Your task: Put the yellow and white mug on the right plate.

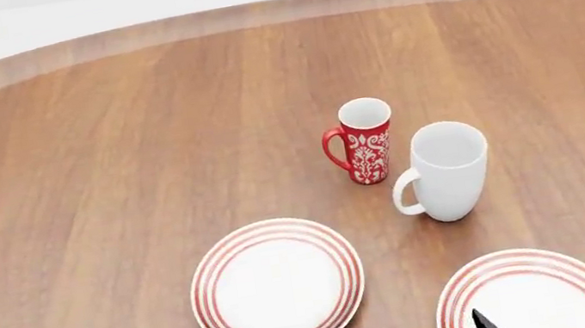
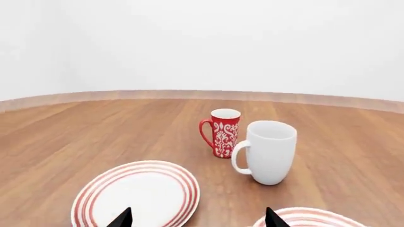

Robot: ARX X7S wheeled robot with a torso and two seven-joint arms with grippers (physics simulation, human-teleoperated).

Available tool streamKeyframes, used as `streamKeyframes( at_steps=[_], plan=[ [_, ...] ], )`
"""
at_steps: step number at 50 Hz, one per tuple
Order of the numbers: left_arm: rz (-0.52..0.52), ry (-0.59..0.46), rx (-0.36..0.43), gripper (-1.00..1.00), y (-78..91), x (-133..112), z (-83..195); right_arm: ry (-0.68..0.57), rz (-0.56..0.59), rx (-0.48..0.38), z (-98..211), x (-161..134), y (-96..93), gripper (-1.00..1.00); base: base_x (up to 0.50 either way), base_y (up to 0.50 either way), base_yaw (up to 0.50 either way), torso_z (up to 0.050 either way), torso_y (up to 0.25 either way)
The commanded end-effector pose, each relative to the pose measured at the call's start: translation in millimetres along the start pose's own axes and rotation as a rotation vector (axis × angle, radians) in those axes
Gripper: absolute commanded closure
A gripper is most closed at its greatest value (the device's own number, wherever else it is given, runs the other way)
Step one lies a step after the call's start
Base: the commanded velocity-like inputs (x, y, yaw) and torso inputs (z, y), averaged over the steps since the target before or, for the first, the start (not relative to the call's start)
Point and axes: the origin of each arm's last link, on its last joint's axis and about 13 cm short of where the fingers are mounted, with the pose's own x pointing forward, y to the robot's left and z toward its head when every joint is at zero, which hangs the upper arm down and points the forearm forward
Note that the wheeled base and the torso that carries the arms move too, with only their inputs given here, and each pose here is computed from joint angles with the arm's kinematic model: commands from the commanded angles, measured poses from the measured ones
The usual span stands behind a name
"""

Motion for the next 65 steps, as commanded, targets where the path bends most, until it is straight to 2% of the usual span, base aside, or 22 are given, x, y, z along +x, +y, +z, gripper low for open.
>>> streamKeyframes(
  at_steps=[1,6,12,15,19,35,37,45,51,65],
  plan=[
    [0.001,0.003,0.001,-1.00,0.0,0.7,-0.5,-0.008,0.226,-0.038,12.3,-0.6,-22.5,-1.00,0.00,0.00,0.00,0.000,0.000],
    [0.002,0.004,0.003,-1.00,0.3,0.8,-0.7,-0.028,0.372,-0.056,24.7,-2.8,-25.4,-1.00,0.00,0.00,0.00,0.000,0.000],
    [0.005,0.002,0.002,-1.00,0.9,1.0,0.0,-0.018,0.548,-0.146,33.6,-9.6,-25.6,-1.00,0.00,0.00,0.00,0.000,0.000],
    [0.005,0.002,0.002,-1.00,0.9,0.8,-0.1,0.013,0.594,-0.188,34.1,-12.9,-28.7,-1.00,0.00,0.00,0.00,0.000,0.000],
    [0.005,0.001,0.002,-1.00,1.0,0.7,0.2,0.029,0.597,-0.191,33.9,-14.5,-34.3,-1.00,0.00,0.00,0.00,0.000,0.000],
    [0.007,0.003,0.000,-1.00,1.8,1.2,0.1,0.176,0.726,-0.212,19.9,-28.2,-50.5,-1.00,0.00,0.00,0.00,0.000,0.000],
    [0.006,0.003,-0.001,-1.00,1.8,1.2,0.2,0.207,0.722,-0.255,17.6,-29.5,-51.9,-1.00,0.00,0.00,0.00,0.000,0.000],
    [0.016,-0.001,-0.005,-1.00,4.2,2.6,1.8,0.261,0.809,-0.213,11.3,-39.9,-52.9,-1.00,0.00,0.00,0.00,0.000,0.000],
    [0.017,-0.002,-0.005,-1.00,4.0,2.6,1.3,0.283,0.818,-0.232,6.7,-42.2,-54.1,-1.00,0.00,0.00,0.00,0.000,0.000],
    [0.017,-0.005,-0.004,-1.00,4.0,2.6,1.8,0.303,0.793,-0.190,-4.1,-38.7,-58.9,-1.00,0.00,0.00,0.00,0.000,0.000]
  ],
)
